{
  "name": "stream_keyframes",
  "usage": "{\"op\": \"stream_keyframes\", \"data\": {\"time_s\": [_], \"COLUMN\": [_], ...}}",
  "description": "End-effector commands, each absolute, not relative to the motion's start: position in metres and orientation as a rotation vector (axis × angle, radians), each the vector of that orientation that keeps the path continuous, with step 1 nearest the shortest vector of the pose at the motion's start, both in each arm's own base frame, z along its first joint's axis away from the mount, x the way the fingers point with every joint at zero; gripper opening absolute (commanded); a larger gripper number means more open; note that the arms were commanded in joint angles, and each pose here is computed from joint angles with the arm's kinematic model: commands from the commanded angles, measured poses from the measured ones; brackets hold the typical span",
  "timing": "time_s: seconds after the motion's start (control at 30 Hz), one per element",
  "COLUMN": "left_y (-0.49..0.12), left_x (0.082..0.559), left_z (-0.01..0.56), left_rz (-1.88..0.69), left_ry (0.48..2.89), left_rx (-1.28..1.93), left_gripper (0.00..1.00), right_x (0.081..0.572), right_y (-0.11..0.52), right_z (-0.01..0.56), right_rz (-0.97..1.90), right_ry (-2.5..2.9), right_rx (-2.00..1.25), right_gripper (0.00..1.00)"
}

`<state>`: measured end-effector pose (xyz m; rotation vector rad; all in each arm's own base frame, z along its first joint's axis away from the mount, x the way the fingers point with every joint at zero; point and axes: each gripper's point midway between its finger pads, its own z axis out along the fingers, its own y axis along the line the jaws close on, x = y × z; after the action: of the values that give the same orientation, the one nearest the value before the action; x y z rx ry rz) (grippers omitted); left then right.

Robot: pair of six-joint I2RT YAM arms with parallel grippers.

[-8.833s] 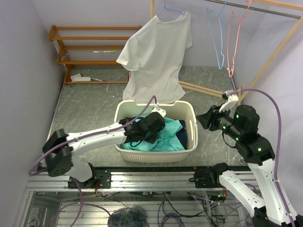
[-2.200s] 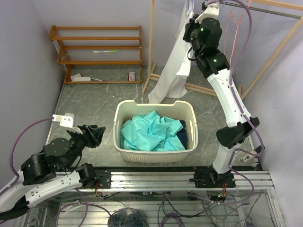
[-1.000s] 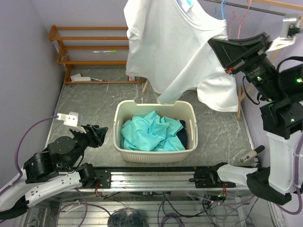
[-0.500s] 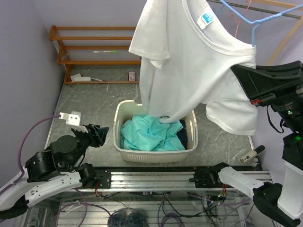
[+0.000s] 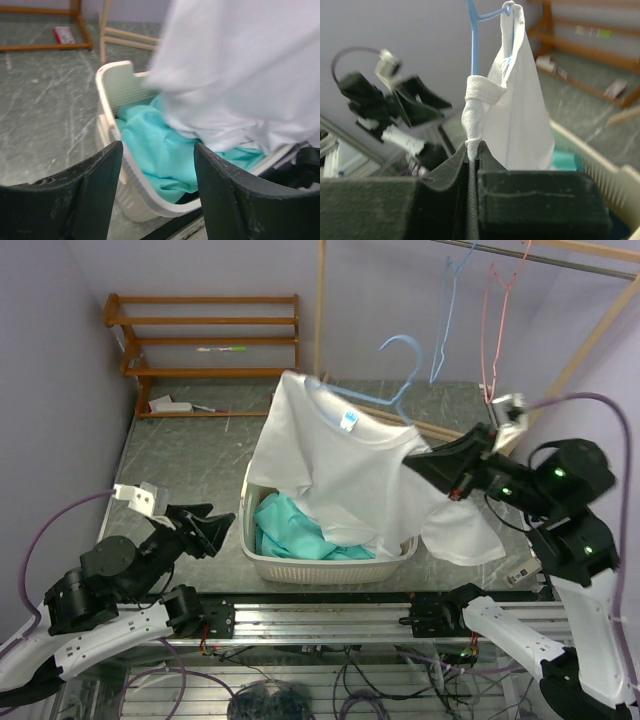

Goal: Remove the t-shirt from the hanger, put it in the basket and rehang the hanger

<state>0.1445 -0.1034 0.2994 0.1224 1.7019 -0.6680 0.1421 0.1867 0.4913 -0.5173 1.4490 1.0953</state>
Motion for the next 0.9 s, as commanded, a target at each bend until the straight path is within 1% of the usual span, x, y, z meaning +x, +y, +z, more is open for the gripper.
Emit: {"op": "stream_keyframes", "data": {"time_s": [0.0, 0.17, 0.4, 0.6, 0.73, 0.87], "left_y": [-0.132, -0.163, -0.207, -0.243, -0.267, -0.297], "left_x": [0.131, 0.127, 0.141, 0.137, 0.131, 0.128], "left_z": [0.341, 0.383, 0.444, 0.497, 0.512, 0.499], "left_rz": [-0.838, -0.875, -0.792, -0.844, -0.89, -0.921], "left_ry": [1.525, 1.408, 1.305, 1.159, 1.111, 1.125], "left_rx": [0.268, 0.427, 0.604, 0.706, 0.793, 0.925], "left_gripper": [0.72, 0.79, 0.81, 0.81, 0.82, 0.81], "right_x": [0.13, 0.114, 0.103, 0.1, 0.1, 0.101], "right_y": [0.197, 0.201, 0.206, 0.206, 0.207, 0.209], "right_z": [0.455, 0.448, 0.424, 0.412, 0.409, 0.41], "right_rz": [1.139, 1.194, 1.247, 1.255, 1.256, 1.27], "right_ry": [1.527, 1.514, 1.558, 1.582, 1.584, 1.577], "right_rx": [-0.66, -0.763, -0.863, -0.903, -0.922, -0.933], "right_gripper": [0.0, 0.0, 0.0, 0.0, 0.0, 0.0]}}
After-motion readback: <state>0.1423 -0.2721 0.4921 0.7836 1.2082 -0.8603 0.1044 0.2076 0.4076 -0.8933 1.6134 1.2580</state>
